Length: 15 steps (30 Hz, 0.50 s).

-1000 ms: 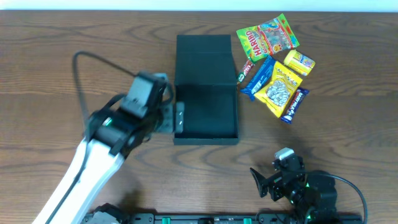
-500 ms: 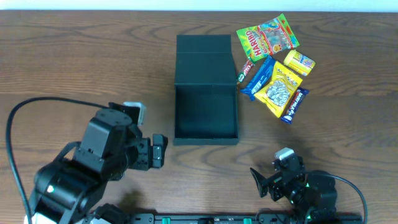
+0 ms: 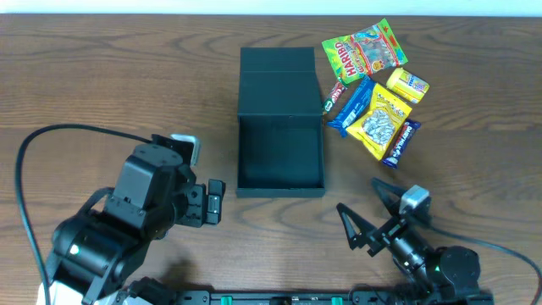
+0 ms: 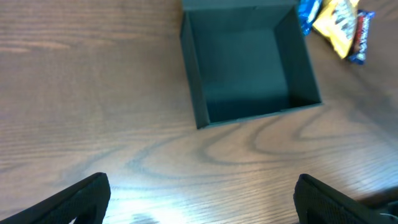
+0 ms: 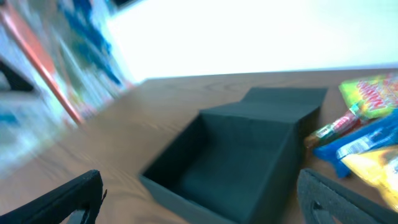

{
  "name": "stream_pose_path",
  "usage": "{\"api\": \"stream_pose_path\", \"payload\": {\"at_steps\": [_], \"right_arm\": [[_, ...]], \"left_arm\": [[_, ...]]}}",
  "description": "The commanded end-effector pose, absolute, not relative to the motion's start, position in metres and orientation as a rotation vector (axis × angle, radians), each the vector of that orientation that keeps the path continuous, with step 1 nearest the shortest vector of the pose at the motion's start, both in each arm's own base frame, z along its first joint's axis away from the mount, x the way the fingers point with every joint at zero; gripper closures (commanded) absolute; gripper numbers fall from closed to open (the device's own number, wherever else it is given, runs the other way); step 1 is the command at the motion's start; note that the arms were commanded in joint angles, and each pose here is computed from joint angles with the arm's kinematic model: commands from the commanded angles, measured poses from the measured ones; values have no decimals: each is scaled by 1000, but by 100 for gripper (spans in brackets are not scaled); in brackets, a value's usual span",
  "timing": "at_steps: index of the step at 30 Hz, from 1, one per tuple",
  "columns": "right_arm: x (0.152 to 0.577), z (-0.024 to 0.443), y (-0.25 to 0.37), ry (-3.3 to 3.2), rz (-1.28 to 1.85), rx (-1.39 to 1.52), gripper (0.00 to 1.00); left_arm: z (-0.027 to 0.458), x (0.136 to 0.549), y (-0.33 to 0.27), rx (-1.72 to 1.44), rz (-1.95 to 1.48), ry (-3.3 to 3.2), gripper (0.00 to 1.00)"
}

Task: Pack container
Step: 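Reach the right gripper to the green Haribo gummy bag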

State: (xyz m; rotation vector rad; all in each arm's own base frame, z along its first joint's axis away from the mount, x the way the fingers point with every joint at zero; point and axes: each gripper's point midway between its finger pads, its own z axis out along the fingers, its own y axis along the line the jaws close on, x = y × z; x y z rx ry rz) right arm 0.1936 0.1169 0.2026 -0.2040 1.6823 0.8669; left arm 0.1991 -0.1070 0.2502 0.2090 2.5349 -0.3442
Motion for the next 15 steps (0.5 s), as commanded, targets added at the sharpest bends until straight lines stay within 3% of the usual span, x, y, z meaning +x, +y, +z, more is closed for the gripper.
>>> {"api": "stream_pose_path", "payload": {"at_steps": [1, 4, 8, 15], "right_arm": [[192, 204, 120, 1754, 1183, 134, 1], [186, 223, 130, 1715, 1344, 151, 1], [195, 249, 130, 1628, 1322, 85, 1], [243, 221, 130, 1794, 996, -146, 1]], "left_arm": [[244, 196, -113, 237, -370, 2583, 5], [238, 188, -125, 194, -476, 2653, 4], [238, 193, -133, 176, -526, 2657, 5], [228, 214, -138, 238, -460, 2655, 4]]}}
